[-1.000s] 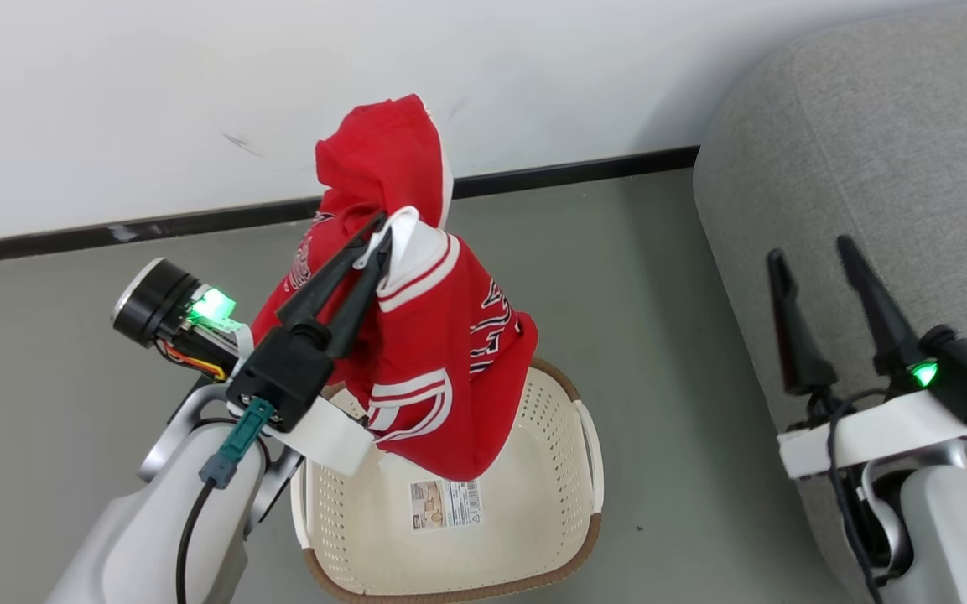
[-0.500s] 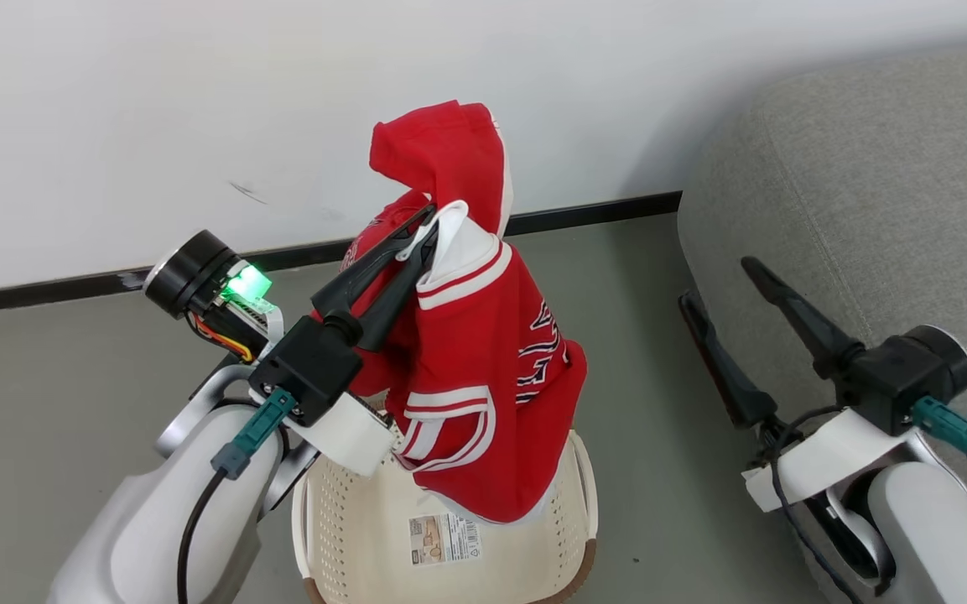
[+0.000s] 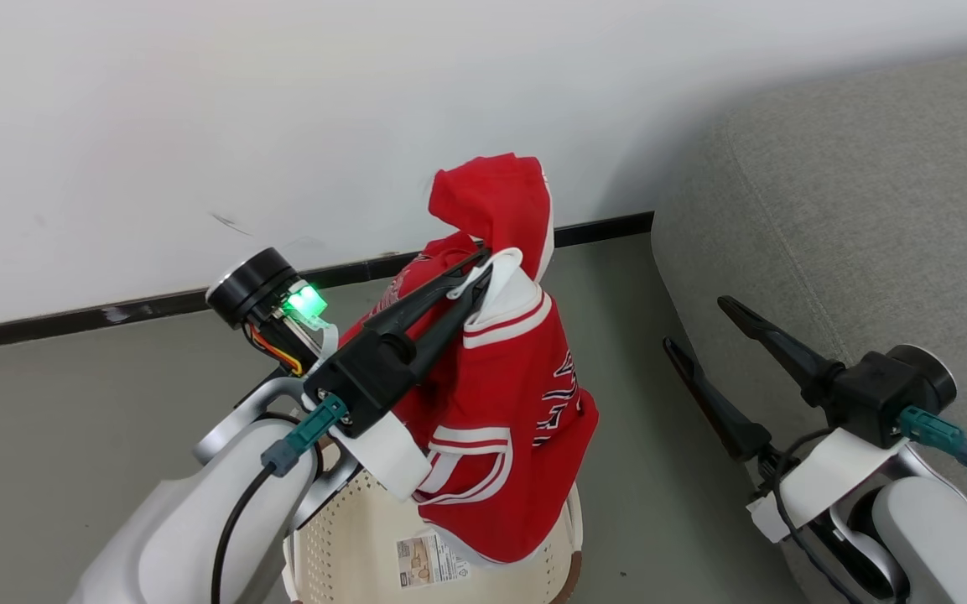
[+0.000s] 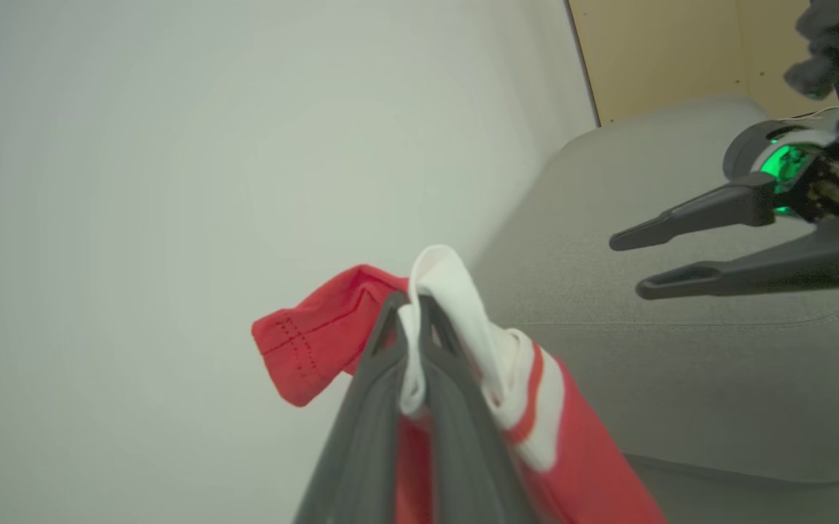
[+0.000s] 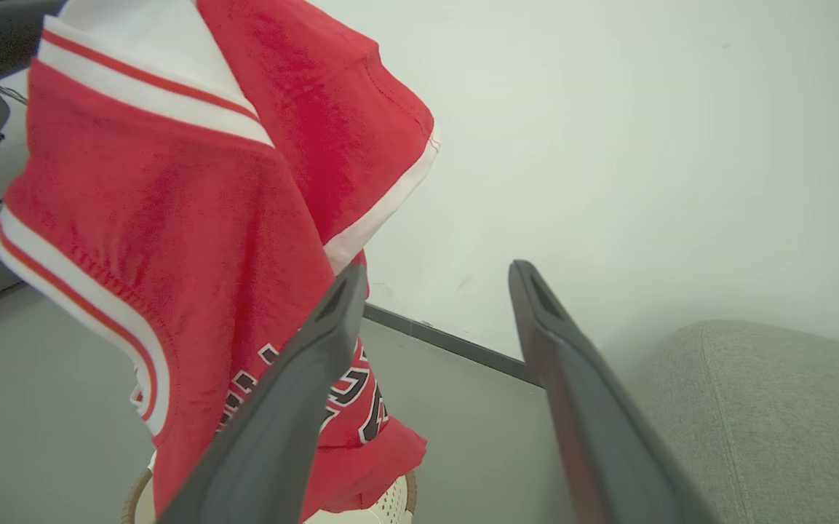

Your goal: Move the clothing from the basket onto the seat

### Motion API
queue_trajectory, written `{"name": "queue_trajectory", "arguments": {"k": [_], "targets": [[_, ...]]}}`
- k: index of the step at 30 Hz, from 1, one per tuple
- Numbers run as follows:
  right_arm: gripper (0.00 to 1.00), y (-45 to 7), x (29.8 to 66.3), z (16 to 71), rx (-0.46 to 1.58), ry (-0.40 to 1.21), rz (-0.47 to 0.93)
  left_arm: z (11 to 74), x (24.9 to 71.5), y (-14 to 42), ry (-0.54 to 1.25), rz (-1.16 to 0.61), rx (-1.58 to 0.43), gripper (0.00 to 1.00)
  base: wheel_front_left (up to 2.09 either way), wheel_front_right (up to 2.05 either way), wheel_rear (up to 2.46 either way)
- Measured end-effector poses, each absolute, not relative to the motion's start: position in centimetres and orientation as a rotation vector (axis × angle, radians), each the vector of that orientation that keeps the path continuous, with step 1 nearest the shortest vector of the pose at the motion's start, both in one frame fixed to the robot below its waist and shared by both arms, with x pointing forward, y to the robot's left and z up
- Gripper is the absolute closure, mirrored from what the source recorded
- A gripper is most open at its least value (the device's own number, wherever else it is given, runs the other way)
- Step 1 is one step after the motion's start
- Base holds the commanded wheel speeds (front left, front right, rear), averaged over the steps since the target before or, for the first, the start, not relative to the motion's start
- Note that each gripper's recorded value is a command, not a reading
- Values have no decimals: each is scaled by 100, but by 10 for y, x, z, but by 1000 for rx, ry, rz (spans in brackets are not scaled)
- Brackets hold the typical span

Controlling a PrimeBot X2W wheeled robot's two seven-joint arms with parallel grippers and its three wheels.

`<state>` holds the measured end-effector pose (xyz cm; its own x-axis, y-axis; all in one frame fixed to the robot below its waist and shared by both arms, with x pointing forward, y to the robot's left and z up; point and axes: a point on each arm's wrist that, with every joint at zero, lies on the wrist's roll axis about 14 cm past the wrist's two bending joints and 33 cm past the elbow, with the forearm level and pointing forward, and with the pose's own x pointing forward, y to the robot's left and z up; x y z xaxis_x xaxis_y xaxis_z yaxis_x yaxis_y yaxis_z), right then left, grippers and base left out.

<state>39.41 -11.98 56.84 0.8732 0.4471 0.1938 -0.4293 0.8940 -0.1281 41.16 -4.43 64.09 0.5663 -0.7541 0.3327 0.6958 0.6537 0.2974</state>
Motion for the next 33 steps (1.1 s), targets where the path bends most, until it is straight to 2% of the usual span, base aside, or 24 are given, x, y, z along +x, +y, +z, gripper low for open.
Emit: {"name": "queue_trajectory", "arguments": {"k": [11,21,33], "targets": [[0,-128,385,571,-86,-173,507,657,378,-85,-503,-1019,120,100,0,0,0],[0,-98,361,567,-121,-106,697,669,350,-108,-545,-1129,110,100,0,0,0],[0,-72,354,583,-234,-142,854,680,334,-113,-571,-1182,102,100,0,0,0]]}}
